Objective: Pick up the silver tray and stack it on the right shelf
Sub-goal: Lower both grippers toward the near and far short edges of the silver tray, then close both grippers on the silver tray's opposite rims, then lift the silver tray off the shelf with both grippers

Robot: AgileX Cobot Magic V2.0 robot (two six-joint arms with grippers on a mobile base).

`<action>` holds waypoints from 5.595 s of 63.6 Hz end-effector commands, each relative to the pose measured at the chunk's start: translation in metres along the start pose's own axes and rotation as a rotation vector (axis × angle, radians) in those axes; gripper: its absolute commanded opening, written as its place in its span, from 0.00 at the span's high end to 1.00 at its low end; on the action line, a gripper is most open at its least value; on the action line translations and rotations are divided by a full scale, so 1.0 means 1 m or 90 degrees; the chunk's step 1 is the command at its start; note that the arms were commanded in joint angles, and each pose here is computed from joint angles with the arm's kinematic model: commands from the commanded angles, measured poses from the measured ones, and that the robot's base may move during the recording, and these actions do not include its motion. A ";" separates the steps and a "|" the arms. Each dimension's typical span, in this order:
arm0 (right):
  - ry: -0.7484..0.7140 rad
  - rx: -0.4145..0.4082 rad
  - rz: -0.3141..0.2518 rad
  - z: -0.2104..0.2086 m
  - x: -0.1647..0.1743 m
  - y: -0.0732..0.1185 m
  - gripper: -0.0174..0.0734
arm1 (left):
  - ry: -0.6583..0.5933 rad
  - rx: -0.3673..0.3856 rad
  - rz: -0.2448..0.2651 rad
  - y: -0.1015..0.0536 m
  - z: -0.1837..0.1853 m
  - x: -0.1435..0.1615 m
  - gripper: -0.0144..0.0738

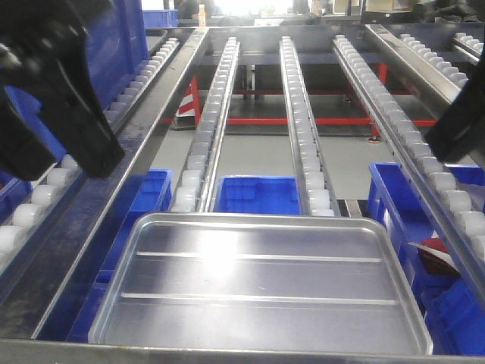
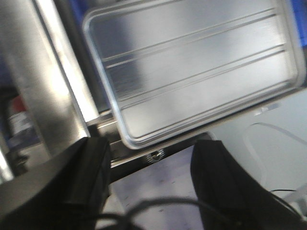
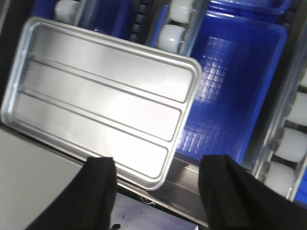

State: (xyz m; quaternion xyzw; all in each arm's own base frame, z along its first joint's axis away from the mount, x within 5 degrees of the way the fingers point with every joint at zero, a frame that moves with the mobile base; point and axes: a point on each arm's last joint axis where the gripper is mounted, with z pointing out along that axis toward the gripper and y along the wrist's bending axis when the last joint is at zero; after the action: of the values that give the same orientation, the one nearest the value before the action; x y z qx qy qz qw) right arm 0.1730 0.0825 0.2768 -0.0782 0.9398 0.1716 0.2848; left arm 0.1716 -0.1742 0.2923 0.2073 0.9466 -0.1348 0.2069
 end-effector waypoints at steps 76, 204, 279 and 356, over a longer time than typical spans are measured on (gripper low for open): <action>0.089 0.082 0.060 0.087 -0.028 -0.005 0.27 | 0.020 -0.152 -0.124 -0.021 0.084 -0.039 0.51; 0.147 0.159 0.075 0.132 -0.025 0.010 0.27 | 0.056 -0.134 -0.152 -0.016 0.121 -0.040 0.51; 0.068 0.172 0.018 0.080 -0.044 0.014 0.75 | 0.003 -0.116 -0.151 -0.018 0.086 -0.049 0.94; -0.121 0.132 0.035 -0.061 -0.049 0.020 0.75 | -0.145 -0.099 -0.062 -0.049 -0.076 -0.051 0.94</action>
State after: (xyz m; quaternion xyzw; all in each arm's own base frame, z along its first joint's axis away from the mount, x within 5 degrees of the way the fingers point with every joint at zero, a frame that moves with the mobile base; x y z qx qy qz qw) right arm 0.1763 0.0845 0.3397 0.0060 0.9403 0.0903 0.3282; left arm 0.1704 -0.2189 0.3714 0.1252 0.9418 -0.1011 0.2951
